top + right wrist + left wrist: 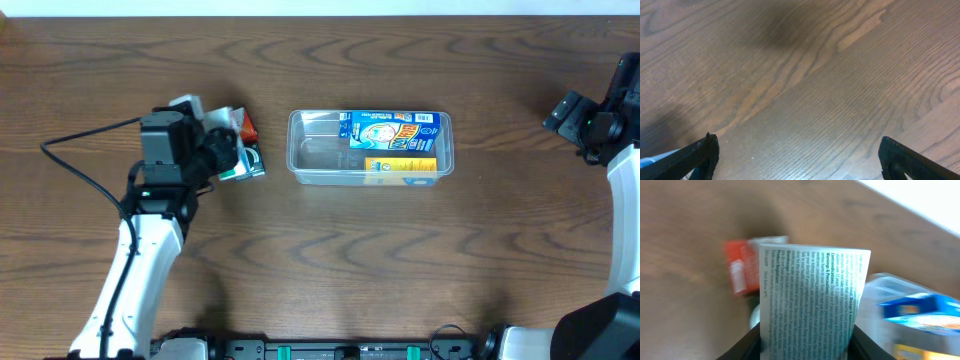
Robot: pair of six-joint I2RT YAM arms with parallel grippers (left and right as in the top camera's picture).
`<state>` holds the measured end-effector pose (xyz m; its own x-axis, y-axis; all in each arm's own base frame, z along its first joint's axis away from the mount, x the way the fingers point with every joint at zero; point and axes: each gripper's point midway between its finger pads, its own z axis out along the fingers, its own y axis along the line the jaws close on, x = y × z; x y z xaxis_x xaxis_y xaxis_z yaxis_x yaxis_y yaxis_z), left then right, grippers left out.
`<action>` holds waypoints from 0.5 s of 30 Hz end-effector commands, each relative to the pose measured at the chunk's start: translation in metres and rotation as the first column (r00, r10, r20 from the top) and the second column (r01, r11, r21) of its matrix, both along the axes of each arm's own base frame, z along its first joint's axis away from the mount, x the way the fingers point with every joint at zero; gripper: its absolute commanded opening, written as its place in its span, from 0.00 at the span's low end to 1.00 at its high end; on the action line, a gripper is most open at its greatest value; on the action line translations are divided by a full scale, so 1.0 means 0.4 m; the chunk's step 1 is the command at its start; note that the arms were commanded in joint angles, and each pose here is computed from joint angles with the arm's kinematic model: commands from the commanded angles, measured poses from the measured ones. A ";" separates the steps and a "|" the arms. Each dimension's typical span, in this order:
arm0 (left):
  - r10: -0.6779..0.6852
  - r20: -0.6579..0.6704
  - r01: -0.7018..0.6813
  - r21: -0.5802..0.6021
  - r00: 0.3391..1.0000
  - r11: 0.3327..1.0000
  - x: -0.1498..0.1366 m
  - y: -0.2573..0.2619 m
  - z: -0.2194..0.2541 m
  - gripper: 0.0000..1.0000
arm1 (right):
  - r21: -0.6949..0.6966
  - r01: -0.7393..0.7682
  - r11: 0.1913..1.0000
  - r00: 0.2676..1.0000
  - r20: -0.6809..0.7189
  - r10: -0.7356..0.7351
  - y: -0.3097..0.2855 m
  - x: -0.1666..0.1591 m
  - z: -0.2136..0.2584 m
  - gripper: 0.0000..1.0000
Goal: Pack container
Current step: 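Carry the white box right over the clear container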
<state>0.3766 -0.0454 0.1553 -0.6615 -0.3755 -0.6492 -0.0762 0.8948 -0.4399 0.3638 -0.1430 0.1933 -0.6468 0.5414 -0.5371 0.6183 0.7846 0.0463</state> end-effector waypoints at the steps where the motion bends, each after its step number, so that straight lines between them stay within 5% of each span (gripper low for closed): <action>1: -0.079 0.066 0.082 -0.048 0.995 0.995 0.000 -0.079 0.048 0.42 | -0.002 0.021 1.000 1.000 0.008 -0.021 -0.009 -0.001 0.007 0.99; 15: -0.219 0.254 0.247 -0.082 0.942 0.966 0.044 -0.341 0.235 0.42 | -0.002 0.021 1.000 1.000 0.008 -0.021 -0.009 -0.001 0.007 0.99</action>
